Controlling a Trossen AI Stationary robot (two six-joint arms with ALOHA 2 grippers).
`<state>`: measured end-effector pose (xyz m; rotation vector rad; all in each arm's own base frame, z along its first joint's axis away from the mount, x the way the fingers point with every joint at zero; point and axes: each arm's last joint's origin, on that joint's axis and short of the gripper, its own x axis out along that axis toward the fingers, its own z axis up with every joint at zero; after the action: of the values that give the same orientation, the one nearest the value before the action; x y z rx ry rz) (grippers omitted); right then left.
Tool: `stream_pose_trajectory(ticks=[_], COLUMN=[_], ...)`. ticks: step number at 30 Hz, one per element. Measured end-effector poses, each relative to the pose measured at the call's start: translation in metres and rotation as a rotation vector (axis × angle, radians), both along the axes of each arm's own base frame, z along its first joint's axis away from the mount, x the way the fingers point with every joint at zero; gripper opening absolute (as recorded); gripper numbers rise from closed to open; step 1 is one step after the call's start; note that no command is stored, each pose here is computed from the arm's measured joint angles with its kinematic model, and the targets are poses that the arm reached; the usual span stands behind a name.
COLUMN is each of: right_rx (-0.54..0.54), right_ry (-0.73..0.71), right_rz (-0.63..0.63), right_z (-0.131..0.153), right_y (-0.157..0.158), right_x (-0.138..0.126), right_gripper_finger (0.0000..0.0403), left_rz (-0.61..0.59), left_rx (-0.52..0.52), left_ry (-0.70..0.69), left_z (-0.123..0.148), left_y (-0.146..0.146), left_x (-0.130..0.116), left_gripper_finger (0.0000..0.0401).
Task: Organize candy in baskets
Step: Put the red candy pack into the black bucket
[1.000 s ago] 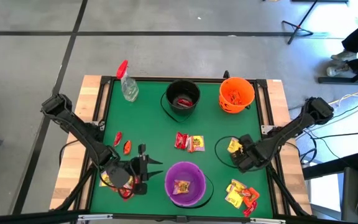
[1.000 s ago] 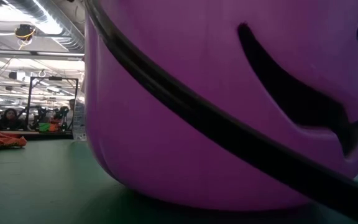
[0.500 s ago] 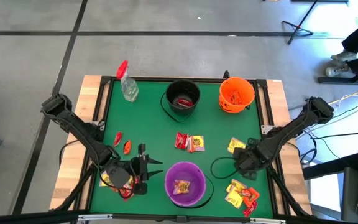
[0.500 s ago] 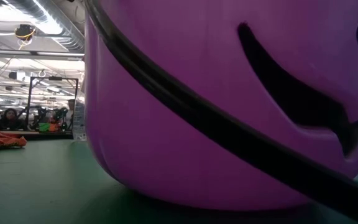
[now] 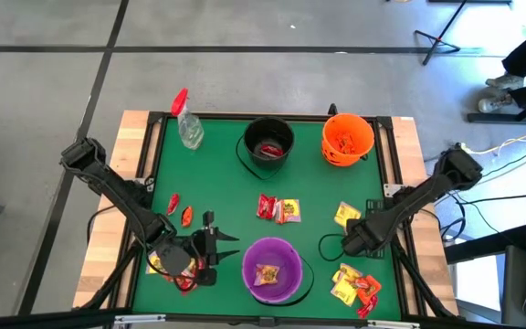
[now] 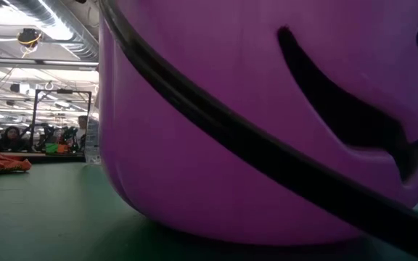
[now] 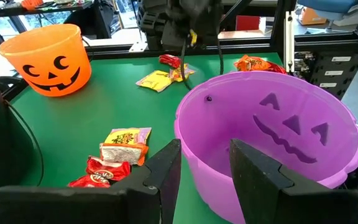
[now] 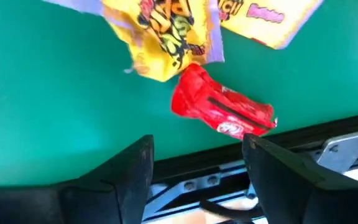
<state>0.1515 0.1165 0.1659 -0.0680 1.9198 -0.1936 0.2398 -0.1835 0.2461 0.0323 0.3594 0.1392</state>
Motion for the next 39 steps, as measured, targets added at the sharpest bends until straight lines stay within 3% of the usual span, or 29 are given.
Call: stream_pose_trajectory(ticks=[5, 17, 20, 30, 39], right_rx=[-0.119, -0.107, -0.107, -0.135, -0.142], right_ry=[0.093, 0.066, 0.068, 0.126, 0.062], right_rz=[0.054, 0.109, 0.109, 0.072, 0.063], right_z=[-0.016, -0.035, -0.036, -0.032, -0.016], right_y=[-0.002, 0.004, 0.004, 0.001, 0.01], right_x=[0.0, 0.009, 0.009, 0.005, 0.019], right_gripper_finger=[0.0243, 0.0237, 0.0211, 0.0071, 0.002], left_rz=[-0.001, -0.002, -0.001, -0.001, 0.005], left_rx=[-0.001, -0.006, -0.007, -0.007, -0.015], left_ry=[0.0, 0.0, 0.0, 0.0, -0.002], left_z=[0.0, 0.0, 0.0, 0.0, 0.0], left_y=[0.0, 0.0, 0.0, 0.0, 0.0], left_x=[0.0, 0.0, 0.0, 0.0, 0.0], left_gripper_finger=[0.0126, 0.0126, 0.0126, 0.0126, 0.0126])
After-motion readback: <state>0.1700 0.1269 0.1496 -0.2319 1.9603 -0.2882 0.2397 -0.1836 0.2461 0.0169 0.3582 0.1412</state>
